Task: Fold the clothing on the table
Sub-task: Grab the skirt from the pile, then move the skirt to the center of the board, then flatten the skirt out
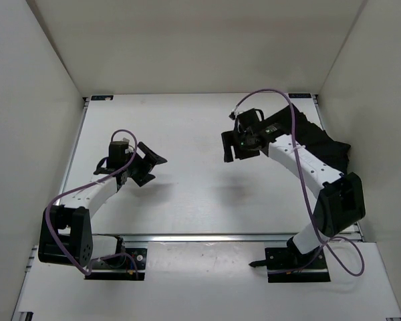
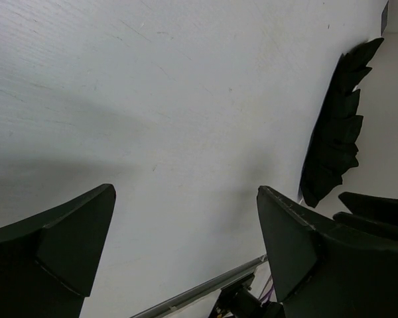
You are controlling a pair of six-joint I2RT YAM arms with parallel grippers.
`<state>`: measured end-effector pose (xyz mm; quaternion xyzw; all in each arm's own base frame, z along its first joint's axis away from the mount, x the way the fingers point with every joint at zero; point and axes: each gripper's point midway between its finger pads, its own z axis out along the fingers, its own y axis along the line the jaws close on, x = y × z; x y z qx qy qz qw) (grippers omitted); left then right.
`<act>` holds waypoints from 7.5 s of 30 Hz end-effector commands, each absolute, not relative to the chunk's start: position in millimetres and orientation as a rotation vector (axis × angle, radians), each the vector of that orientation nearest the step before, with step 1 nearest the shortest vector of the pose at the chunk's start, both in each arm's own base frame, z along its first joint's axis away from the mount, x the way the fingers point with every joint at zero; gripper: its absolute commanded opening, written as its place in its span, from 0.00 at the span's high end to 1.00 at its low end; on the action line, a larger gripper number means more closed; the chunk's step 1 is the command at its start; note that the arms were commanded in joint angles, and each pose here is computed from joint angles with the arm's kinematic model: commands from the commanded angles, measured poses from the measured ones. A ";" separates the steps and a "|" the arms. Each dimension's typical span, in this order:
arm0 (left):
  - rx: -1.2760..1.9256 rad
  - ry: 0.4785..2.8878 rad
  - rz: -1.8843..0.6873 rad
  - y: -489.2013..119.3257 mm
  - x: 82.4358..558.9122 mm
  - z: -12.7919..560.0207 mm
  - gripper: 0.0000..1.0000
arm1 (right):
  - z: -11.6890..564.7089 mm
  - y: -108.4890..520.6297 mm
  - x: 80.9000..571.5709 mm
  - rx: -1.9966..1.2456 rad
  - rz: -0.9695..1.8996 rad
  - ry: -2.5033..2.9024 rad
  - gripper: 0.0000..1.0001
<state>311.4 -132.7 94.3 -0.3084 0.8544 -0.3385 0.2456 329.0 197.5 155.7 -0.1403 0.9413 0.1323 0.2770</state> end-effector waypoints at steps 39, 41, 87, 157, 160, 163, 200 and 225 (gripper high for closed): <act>-0.759 2.209 -0.971 -105.7 330.2 151.7 0.01 | 319.6 141.4 367.7 -0.003 0.864 2.122 1.00; -0.745 2.176 -0.993 -99.3 335.0 165.3 0.01 | 258.5 127.5 338.7 0.071 0.846 2.283 0.99; -0.613 2.349 -0.989 -142.4 349.6 122.9 0.70 | 109.4 261.5 215.4 -0.932 0.945 2.584 1.00; -0.632 2.161 -1.124 -158.5 250.7 129.8 1.00 | 123.6 262.7 272.6 -0.087 0.985 2.555 0.51; -0.390 2.136 -1.206 -208.6 274.0 195.6 1.00 | 119.1 255.0 287.2 -0.019 1.001 2.533 0.56; -0.150 2.040 -1.402 -265.9 303.1 290.8 1.00 | 113.6 237.2 293.2 0.005 0.984 2.554 0.57; -0.692 2.147 -1.048 -138.2 222.0 116.3 1.00 | 38.4 245.5 258.6 0.146 0.895 2.757 0.61; -0.677 2.159 -1.081 -144.7 219.5 113.0 1.00 | 53.9 234.4 338.5 0.085 0.882 2.729 0.72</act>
